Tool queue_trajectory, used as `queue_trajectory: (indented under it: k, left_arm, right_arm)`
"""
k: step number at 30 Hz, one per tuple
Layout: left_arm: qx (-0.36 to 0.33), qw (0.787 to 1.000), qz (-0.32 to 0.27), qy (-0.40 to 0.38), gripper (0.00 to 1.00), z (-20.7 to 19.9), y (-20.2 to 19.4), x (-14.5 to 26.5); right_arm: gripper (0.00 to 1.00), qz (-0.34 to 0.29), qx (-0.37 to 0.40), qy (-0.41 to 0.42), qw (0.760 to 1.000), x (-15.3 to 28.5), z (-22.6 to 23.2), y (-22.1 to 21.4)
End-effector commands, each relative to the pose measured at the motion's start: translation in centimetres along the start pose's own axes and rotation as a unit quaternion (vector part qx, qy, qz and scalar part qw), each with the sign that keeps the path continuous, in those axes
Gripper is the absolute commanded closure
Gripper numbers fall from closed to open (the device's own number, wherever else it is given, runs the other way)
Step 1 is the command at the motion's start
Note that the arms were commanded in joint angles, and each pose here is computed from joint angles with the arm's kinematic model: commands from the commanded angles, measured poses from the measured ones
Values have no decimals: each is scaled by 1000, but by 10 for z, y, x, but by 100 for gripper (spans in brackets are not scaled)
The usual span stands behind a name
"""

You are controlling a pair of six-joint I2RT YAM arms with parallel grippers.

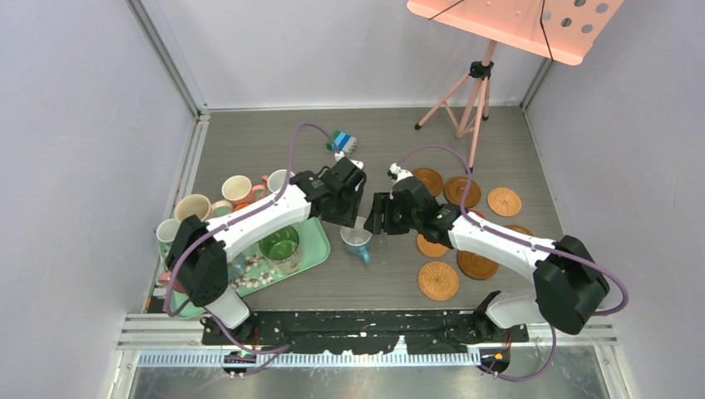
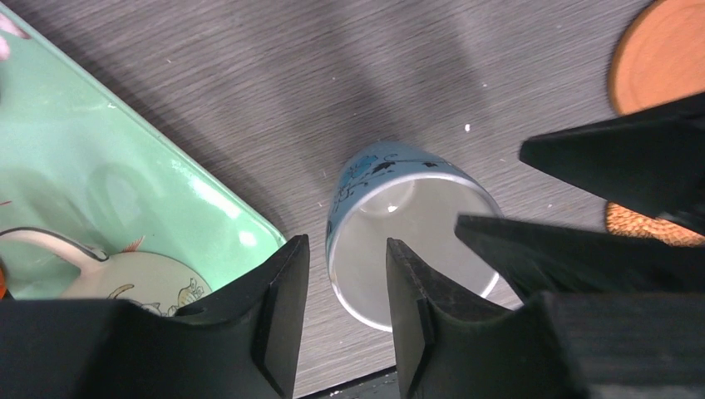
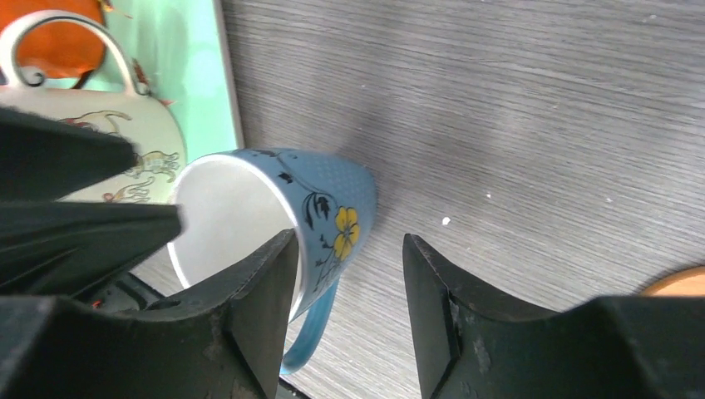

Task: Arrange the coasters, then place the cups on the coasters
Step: Pick up the cup at the center of the board.

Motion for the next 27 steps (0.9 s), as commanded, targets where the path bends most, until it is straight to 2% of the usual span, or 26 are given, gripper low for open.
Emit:
queue_trajectory:
  k: [1,7,13,14,16,18,20,22,27]
  left_arm:
    - [23,996,-80,-18,56,2,13,34]
    - [17,990,-136,-26,53,19,10,70]
    - [-40,984,-158,-66,42,44,-10,117]
    - [-48,984,-161,-62,39,51,-15,125]
    - [-66,981,-173,-50,27,64,-22,139]
    - [-88,977,-189,-32,12,79,-29,149]
    - [-96,972,-214,-6,4,94,-35,157]
    - [-100,967,-234,21,1,110,-43,161]
    - [-100,957,-267,58,0,134,-58,163]
  right_arm:
    - [45,-10,26,-44,999,-1,0,16]
    - [58,-13,38,-65,997,0,-1,24]
    - [82,-8,45,-63,997,0,4,32]
    - [89,-5,46,-65,997,1,3,32]
    - [94,-6,50,-71,996,5,2,34]
    - [94,-20,49,-77,996,16,0,42]
    - [94,-38,46,-88,994,29,-4,51]
    - [94,-57,44,-96,993,45,-8,63]
    - [95,-96,22,-130,987,86,-36,87]
Point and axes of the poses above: each gripper's point midway between its finger pads, its own x axis back along the fingers, its own z axis along the line the jaws close on, y = z × x, the point moved 9 cm from there along x, back along the fingers, and after that the axes turned 11 degrees about x, right-handed, at the moved point
